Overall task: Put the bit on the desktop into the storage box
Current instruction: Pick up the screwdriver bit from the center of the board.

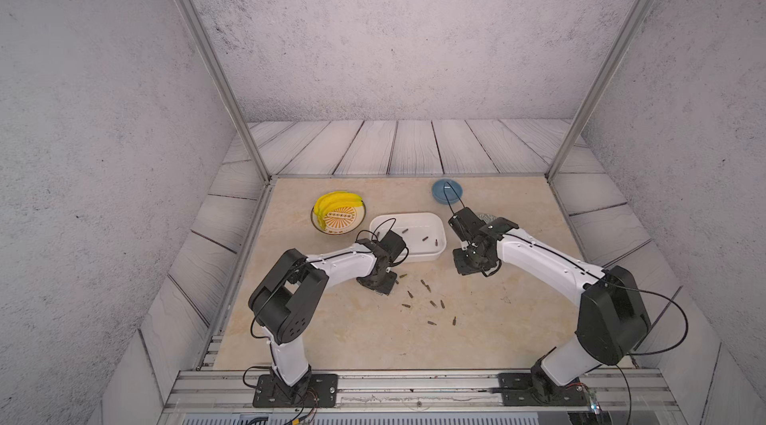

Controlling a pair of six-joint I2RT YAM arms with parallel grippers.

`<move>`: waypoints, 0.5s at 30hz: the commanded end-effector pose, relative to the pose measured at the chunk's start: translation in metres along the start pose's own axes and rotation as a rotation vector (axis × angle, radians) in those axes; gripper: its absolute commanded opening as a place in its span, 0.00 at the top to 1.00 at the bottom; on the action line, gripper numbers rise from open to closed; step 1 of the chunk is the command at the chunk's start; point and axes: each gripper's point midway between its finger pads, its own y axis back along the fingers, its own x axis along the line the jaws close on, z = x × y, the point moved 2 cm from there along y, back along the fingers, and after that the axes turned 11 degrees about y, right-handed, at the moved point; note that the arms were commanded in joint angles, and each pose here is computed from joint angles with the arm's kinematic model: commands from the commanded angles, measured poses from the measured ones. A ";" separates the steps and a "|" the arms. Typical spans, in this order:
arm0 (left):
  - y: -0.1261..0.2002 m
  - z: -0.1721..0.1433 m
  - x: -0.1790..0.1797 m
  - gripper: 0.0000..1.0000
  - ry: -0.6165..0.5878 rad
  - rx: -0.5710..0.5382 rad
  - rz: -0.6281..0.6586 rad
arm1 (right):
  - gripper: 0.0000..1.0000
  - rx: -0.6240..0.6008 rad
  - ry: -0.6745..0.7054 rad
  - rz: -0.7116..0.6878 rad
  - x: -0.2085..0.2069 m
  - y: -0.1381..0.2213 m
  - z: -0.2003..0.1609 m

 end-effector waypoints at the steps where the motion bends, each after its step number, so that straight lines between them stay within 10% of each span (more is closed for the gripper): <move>1: -0.014 -0.016 0.006 0.87 0.004 0.081 0.018 | 0.66 -0.027 -0.006 0.001 -0.003 0.013 0.003; 15: -0.002 -0.021 0.009 1.00 0.014 0.048 0.004 | 0.66 -0.024 -0.008 0.002 -0.003 0.011 0.000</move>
